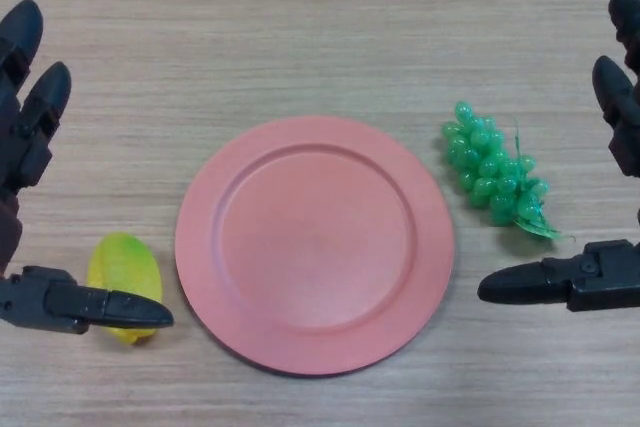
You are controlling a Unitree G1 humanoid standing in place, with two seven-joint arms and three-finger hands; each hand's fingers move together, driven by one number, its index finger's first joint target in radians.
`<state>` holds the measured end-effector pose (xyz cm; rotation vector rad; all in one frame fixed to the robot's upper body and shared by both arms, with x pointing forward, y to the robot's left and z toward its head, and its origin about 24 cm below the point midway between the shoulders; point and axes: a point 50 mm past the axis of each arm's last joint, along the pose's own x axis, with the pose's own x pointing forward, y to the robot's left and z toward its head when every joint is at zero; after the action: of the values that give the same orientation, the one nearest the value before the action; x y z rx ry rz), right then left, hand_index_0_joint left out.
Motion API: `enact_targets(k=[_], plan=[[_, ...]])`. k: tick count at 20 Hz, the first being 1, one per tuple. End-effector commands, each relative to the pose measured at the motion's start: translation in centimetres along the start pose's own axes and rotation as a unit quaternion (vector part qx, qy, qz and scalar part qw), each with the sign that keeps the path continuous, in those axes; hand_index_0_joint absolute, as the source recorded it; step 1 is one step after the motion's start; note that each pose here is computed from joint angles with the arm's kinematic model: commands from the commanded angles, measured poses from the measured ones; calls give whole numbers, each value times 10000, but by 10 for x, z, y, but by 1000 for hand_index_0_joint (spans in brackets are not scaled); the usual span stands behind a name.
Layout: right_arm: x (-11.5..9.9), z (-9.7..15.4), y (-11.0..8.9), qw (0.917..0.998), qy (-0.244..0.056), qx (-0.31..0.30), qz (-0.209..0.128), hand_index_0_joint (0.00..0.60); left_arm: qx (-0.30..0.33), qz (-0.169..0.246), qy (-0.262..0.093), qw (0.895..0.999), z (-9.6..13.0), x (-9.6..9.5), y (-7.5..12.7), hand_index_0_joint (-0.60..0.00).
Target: Pick up the green grapes and place it on the plate
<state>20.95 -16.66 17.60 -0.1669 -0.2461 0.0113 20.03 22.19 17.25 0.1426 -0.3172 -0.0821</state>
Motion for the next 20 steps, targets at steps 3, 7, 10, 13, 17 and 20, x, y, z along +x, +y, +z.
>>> enact_targets(k=[3,7,10,13,17,20], plan=[[26,22,-3,9965,-757,-271,-241,0,594,-97,-949,9937,29,-3,-5,0],[64,-2,-1,9949,-647,-679,-362,0,573,-220,-993,9932,33,-2,-10,0],[87,-21,-2,9922,-635,-958,-490,0,504,-244,-1022,9932,33,-3,-10,0],[108,-47,-6,9891,-438,-1245,-650,0,416,-157,-1028,9937,32,-5,-5,0],[125,-79,-13,9815,-181,-1747,-758,0,404,14,-1030,9939,32,-9,4,0],[131,-93,-17,9771,-59,-1993,-746,50,450,132,-1044,9934,32,-10,8,0]])
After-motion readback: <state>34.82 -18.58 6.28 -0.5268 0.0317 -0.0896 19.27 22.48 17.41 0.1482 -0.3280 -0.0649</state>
